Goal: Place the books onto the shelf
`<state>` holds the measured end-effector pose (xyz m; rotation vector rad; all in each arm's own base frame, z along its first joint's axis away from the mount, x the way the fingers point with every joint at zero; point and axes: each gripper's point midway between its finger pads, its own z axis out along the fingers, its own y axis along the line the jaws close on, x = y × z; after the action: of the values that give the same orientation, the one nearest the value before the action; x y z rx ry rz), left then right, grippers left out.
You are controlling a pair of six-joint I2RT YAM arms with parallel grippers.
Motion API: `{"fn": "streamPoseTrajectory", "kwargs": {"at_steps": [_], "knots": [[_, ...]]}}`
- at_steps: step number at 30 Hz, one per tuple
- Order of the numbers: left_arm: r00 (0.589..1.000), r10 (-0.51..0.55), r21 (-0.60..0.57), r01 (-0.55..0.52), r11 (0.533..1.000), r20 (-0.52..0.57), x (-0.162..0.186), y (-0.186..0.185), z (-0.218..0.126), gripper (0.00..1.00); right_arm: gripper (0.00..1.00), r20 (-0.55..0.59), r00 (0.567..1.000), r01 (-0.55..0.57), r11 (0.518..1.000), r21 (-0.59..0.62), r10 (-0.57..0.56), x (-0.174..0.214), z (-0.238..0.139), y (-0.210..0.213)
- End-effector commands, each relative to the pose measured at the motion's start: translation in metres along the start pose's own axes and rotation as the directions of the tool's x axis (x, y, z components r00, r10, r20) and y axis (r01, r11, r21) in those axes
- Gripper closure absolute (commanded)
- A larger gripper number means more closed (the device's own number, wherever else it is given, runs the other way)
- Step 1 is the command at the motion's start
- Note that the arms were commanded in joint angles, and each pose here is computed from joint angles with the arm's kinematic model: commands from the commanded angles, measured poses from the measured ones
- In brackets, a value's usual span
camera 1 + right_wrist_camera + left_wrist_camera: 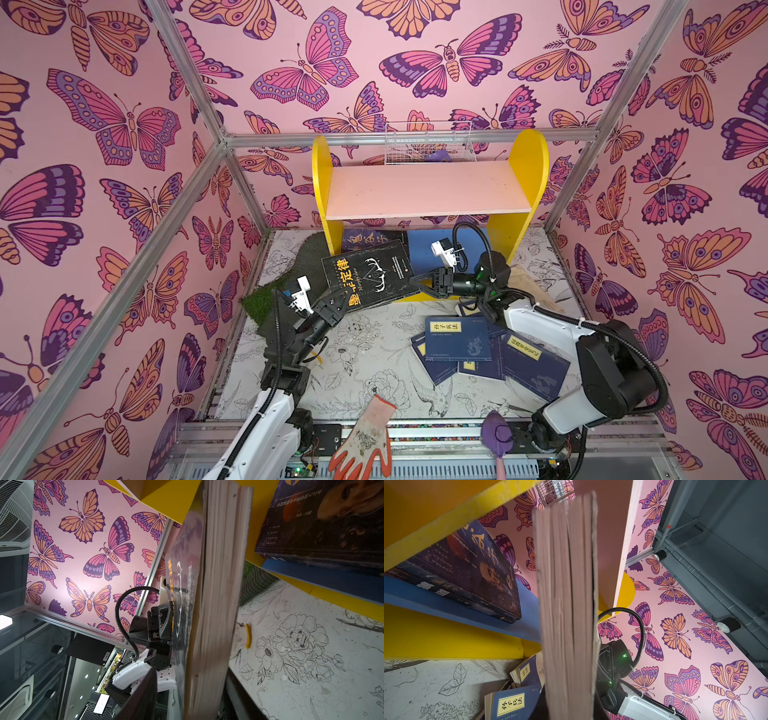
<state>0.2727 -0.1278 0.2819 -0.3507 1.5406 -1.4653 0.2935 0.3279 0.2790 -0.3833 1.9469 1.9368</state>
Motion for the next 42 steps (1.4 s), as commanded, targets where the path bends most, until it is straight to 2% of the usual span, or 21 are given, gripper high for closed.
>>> {"fn": "streamPoseTrajectory", "kwargs": {"at_steps": [1, 10, 13, 14, 16, 18, 19, 21, 23, 26, 29, 32, 42], "knots": [[0.998, 0.059, 0.107, -0.062, 0.992, 0.035, -0.006, -0.029, -0.004, 1.00, 0.59, 0.011, 0.999, 0.047, 0.997, -0.057, -0.046, -0.011, 0.011, 0.016], [0.999, 0.052, 0.078, -0.052, 0.996, 0.004, -0.002, -0.021, 0.001, 0.99, 0.92, 0.011, 0.998, 0.058, 0.993, -0.106, -0.058, -0.010, 0.020, 0.029], [0.999, 0.033, 0.036, -0.033, 0.999, 0.011, -0.004, -0.013, 0.003, 0.63, 0.96, 0.063, 0.996, 0.067, 0.995, -0.075, -0.062, -0.017, 0.016, 0.026], [0.999, 0.031, 0.024, -0.032, 0.999, 0.025, -0.006, -0.012, 0.003, 0.54, 0.96, 0.089, 0.994, 0.069, 0.996, -0.057, -0.064, -0.022, 0.014, 0.023], [0.998, 0.003, -0.066, 0.001, 0.998, 0.057, -0.009, 0.006, -0.001, 0.41, 0.98, 0.140, 0.987, 0.079, 0.996, -0.036, -0.074, -0.032, 0.009, 0.022], [0.995, 0.001, -0.174, 0.016, 0.985, 0.096, -0.012, 0.026, -0.010, 0.34, 0.98, 0.198, 0.977, 0.078, 0.997, -0.011, -0.075, -0.045, 0.003, 0.019], [0.992, -0.003, -0.254, 0.035, 0.966, 0.124, -0.012, 0.041, -0.018, 0.33, 0.98, 0.226, 0.971, 0.085, 0.996, 0.001, -0.082, -0.052, -0.001, 0.018], [0.982, 0.005, -0.356, 0.064, 0.932, 0.191, -0.021, 0.051, -0.034, 0.31, 0.99, 0.268, 0.959, 0.084, 0.996, 0.036, -0.091, -0.063, -0.006, 0.012], [0.970, 0.013, -0.461, 0.104, 0.881, 0.243, -0.022, 0.070, -0.056, 0.30, 0.99, 0.307, 0.942, 0.117, 0.990, 0.076, -0.135, -0.073, -0.014, 0.020], [0.964, 0.014, -0.525, 0.132, 0.841, 0.265, -0.016, 0.082, -0.075, 0.30, 1.00, 0.318, 0.927, 0.147, 0.973, 0.178, -0.199, -0.082, -0.018, 0.016], [0.963, -0.003, -0.529, 0.151, 0.835, 0.271, -0.011, 0.085, -0.082, 0.30, 1.00, 0.347, 0.901, 0.159, 0.944, 0.289, -0.259, -0.094, -0.025, 0.006], [0.963, -0.018, -0.521, 0.160, 0.838, 0.268, -0.009, 0.084, -0.083, 0.29, 1.00, 0.381, 0.887, 0.137, 0.935, 0.328, -0.263, -0.104, -0.032, -0.002], [0.976, -0.011, -0.547, 0.133, 0.826, 0.220, -0.004, 0.088, -0.079, 0.27, 1.00, 0.457, 0.877, 0.060, 0.978, 0.201, -0.147, -0.123, -0.021, -0.015]]}}
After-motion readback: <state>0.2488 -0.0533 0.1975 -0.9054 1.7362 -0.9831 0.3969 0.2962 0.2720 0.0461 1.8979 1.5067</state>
